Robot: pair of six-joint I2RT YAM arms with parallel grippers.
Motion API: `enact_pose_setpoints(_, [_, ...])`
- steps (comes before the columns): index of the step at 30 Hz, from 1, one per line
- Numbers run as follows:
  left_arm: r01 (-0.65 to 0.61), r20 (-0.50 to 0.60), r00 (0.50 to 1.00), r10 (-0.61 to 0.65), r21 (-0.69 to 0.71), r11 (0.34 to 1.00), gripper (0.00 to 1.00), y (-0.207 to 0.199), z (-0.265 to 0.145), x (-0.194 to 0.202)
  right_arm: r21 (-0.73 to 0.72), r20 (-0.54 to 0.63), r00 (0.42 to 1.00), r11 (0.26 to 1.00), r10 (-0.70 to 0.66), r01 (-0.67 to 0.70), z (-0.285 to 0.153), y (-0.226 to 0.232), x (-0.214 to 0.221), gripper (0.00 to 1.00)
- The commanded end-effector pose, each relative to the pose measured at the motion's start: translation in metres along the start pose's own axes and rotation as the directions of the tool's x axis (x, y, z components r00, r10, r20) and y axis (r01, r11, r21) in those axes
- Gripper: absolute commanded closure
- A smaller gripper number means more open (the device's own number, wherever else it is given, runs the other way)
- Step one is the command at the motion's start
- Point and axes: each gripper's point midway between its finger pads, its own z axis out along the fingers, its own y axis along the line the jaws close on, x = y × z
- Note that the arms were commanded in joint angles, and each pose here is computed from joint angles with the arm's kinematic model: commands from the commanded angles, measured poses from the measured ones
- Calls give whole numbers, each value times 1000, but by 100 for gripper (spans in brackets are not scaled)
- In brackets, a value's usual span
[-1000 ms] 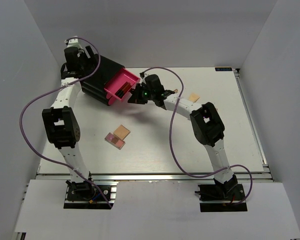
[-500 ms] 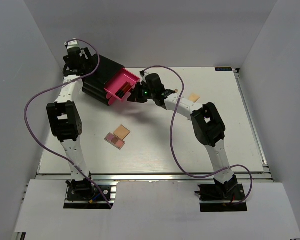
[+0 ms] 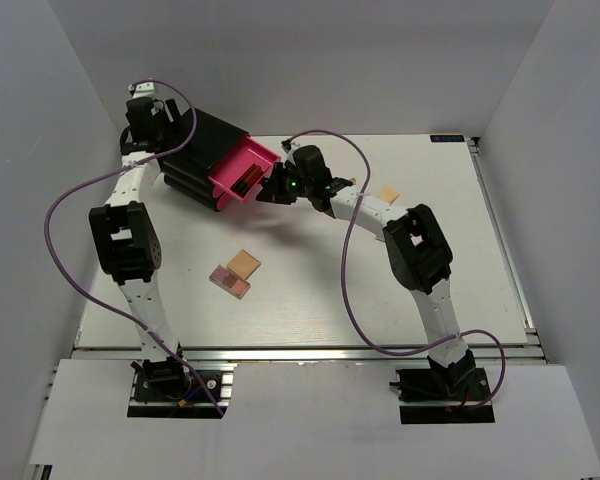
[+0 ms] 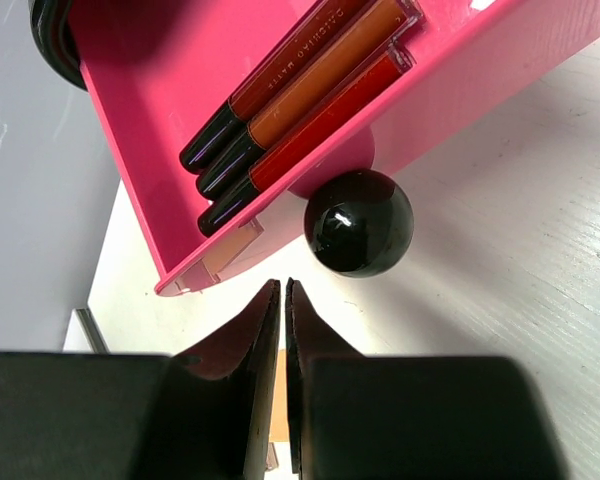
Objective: Organize the makeup
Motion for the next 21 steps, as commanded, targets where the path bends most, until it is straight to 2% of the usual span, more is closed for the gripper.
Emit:
enact_pose_setpoints(1, [-2, -236, 971, 26, 99, 995, 14, -16, -8, 73, -45, 54, 998, 998, -45, 48, -7, 18, -20, 88])
enact_pose_setpoints(13, [58, -301, 953, 26, 267, 962, 13, -43, -16, 106, -22, 86, 993, 997, -76, 78, 3, 13, -29, 88])
enact_pose_setpoints(21, [101, -347, 938, 17, 317, 943, 14, -51, -32, 127, -8, 91, 993, 998, -69, 70, -4, 9, -26, 88])
